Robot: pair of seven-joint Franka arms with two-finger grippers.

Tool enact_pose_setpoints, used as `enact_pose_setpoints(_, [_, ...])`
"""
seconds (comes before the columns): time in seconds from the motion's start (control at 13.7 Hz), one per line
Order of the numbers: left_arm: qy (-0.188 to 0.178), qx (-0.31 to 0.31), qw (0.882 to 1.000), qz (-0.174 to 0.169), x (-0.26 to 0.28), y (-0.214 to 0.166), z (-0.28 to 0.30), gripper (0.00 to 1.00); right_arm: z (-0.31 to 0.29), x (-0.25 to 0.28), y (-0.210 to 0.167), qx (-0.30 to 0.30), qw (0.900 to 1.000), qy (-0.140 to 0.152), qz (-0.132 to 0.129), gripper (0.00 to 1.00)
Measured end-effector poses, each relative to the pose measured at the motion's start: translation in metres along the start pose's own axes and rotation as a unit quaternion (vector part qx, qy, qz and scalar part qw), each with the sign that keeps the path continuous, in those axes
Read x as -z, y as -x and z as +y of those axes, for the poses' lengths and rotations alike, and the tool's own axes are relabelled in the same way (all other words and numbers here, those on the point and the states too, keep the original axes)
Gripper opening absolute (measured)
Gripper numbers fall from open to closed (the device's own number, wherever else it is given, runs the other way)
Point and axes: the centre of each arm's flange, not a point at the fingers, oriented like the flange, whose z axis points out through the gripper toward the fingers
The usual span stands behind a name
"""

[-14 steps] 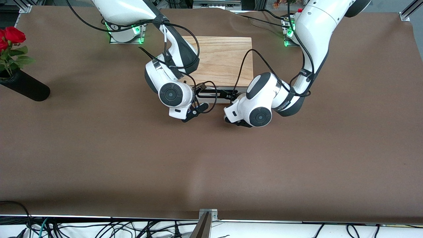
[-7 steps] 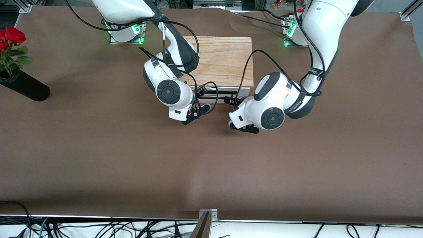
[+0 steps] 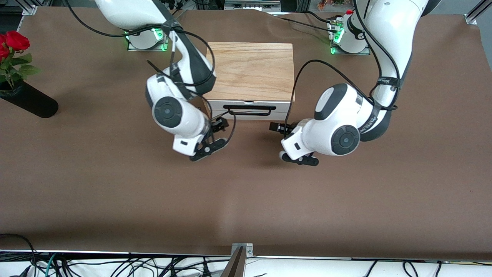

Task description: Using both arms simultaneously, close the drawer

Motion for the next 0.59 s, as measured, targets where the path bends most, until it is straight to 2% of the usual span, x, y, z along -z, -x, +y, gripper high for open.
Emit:
enact_pose_setpoints(0.15, [-0.049, 0.003, 0.998, 0.035, 0.022, -0.006, -0.022, 1.00, 0.030, 0.014, -0.004, -0.021, 1.000, 0.014, 0.013, 1.00])
enact_pose_setpoints(0.37, [-0.140, -0.005, 0.985, 0.103, 0.077, 0.008, -0.033, 1.00, 0.076, 0.029, -0.006, -0.055, 0.997, 0.038, 0.026, 1.00])
enact_pose_setpoints(0.44, [-0.158, -0.004, 0.980, 0.122, 0.096, 0.014, -0.037, 1.00, 0.091, 0.036, -0.006, -0.067, 0.996, 0.046, 0.031, 1.00])
enact_pose_setpoints(0.59, [-0.169, 0.009, 0.973, 0.158, 0.142, 0.030, -0.052, 1.00, 0.121, 0.062, -0.006, -0.088, 0.993, 0.063, 0.052, 1.00])
